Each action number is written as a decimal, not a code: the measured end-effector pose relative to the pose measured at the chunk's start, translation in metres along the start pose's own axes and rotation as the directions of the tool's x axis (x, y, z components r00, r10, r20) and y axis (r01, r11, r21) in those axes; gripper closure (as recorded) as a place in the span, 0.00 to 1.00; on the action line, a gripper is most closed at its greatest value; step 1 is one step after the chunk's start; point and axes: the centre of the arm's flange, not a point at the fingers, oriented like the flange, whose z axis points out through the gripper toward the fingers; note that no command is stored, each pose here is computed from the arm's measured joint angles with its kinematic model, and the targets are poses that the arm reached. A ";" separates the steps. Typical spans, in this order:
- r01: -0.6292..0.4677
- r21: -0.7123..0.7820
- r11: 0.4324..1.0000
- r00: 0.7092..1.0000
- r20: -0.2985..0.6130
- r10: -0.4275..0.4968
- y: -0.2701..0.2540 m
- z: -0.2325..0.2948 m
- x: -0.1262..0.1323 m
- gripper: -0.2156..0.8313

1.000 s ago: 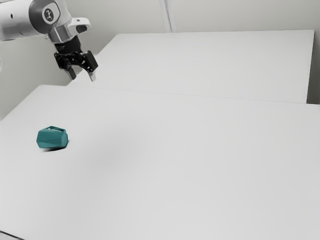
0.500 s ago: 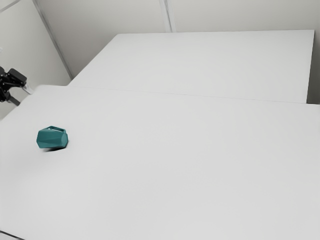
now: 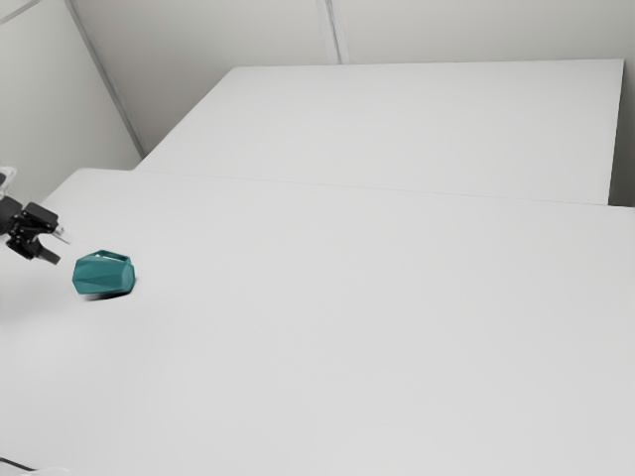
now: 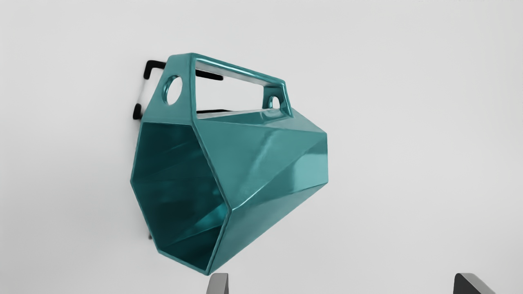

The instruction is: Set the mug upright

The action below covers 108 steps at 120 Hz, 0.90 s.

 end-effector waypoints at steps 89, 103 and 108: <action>-0.081 -0.121 0.989 0.993 -0.100 0.069 -0.046 0.058 0.002 0.34; -0.103 -0.122 0.987 0.990 -0.111 0.090 -0.039 0.052 0.005 0.63; -0.110 -0.125 0.986 0.989 -0.111 0.096 -0.036 0.052 0.005 0.70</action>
